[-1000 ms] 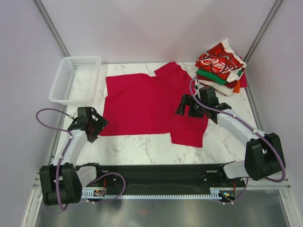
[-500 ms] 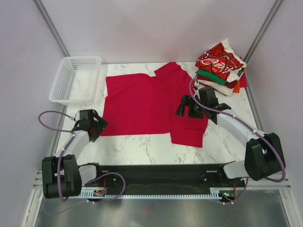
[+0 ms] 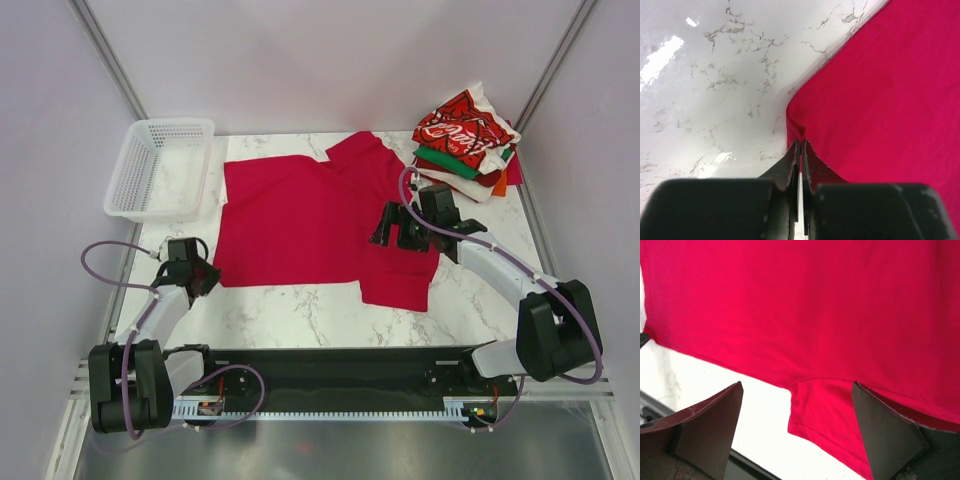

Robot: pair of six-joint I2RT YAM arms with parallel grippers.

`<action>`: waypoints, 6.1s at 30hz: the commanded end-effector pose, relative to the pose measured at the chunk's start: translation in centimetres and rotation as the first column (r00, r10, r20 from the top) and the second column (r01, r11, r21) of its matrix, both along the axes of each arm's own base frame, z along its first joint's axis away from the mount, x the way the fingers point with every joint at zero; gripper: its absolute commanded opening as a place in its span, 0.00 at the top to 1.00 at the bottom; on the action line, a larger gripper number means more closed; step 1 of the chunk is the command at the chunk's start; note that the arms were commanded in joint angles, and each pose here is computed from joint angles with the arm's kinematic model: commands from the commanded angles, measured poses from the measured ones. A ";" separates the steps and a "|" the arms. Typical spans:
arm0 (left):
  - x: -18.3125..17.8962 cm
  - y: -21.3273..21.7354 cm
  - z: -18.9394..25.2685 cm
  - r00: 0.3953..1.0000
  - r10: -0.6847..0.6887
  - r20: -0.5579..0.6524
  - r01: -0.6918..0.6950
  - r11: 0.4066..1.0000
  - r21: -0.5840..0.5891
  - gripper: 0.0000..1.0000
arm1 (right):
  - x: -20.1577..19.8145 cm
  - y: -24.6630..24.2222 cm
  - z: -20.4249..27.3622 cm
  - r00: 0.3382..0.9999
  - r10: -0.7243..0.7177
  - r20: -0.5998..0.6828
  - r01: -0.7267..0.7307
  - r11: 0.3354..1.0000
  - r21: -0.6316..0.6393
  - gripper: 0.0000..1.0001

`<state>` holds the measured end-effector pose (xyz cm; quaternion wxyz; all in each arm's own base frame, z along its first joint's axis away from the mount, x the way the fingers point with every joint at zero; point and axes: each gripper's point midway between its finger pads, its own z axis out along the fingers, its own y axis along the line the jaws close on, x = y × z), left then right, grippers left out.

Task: Fold and stack the t-shirts
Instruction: Fold the tshirt

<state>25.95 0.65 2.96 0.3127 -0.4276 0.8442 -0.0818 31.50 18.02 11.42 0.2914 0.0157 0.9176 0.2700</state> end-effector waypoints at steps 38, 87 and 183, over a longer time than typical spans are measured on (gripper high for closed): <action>0.1 -1.1 2.8 0.991 -0.030 0.130 0.035 0.999 -0.031 0.98 | -13.0 -7.6 -6.9 0.906 -0.401 -0.135 0.395 0.916 -0.070 1.00; -11.9 -4.7 11.5 0.965 -0.232 0.119 0.241 0.968 -0.071 0.91 | -12.8 -11.2 -6.7 0.817 -0.569 -0.095 0.540 0.812 -0.220 0.04; -2.5 0.7 3.9 0.958 -0.122 -0.258 0.059 0.969 -0.239 0.95 | 18.0 -3.9 3.7 0.937 -0.341 0.079 0.349 0.926 -0.146 1.00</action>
